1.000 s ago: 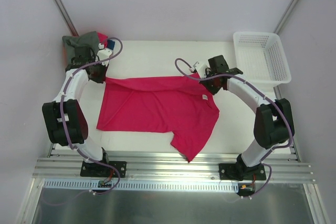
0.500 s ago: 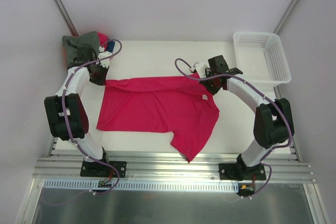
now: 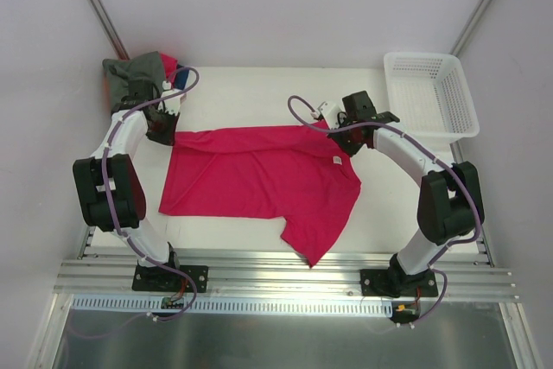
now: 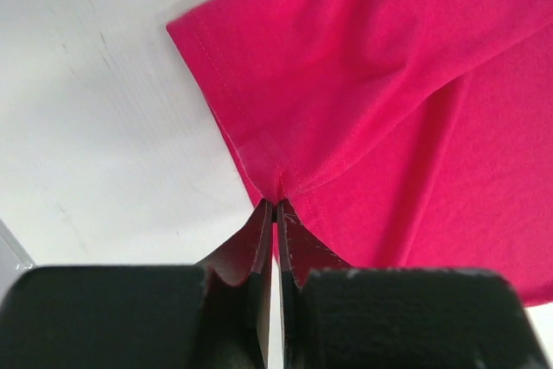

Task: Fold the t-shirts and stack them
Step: Fold the flattened tshirt in 1/3 of the way

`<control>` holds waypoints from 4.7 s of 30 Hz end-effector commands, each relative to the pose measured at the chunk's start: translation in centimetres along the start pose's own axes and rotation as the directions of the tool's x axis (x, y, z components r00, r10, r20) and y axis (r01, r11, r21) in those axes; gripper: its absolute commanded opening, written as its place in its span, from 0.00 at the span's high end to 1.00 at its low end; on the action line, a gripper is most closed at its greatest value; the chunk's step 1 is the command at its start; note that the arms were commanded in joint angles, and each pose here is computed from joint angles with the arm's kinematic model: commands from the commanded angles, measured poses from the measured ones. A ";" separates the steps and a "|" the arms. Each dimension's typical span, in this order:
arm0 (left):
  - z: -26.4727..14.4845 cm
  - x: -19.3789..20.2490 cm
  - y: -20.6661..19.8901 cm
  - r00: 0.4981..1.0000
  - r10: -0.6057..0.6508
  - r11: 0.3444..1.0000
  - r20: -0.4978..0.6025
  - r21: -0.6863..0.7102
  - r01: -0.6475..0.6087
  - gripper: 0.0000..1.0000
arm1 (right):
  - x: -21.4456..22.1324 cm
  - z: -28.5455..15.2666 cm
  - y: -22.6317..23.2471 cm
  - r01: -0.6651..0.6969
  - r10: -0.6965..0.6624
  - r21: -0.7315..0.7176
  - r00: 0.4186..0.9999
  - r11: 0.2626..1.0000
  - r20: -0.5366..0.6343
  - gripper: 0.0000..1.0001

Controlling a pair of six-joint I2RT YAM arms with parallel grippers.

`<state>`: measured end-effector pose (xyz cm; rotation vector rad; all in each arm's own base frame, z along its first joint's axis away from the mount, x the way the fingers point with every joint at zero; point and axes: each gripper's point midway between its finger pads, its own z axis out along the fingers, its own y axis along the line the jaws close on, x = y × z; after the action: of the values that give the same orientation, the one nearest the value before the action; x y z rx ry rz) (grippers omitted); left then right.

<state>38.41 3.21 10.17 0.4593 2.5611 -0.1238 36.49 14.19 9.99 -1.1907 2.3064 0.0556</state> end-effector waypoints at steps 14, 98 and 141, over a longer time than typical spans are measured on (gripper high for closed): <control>-1.4 1.6 -2.6 0.989 -0.112 0.987 -0.099 0.102 0.123 1.00 | -1.2 -2.0 0.0 0.001 -0.002 0.016 0.998 1.000 0.064 0.99; 5.5 -1.1 -7.3 0.775 -0.320 0.800 -0.545 0.283 0.529 0.01 | -6.7 8.8 -1.9 -0.766 0.767 -0.211 0.634 0.607 -0.099 0.40; -2.2 -6.1 -3.8 0.906 -0.336 0.907 -0.259 0.169 0.385 0.01 | -8.2 8.4 -7.8 -0.763 0.780 -0.183 0.625 0.620 0.033 0.34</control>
<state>42.33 -1.98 7.75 0.0106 2.9854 -0.6171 50.00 17.23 3.93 -0.1023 2.6489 0.6006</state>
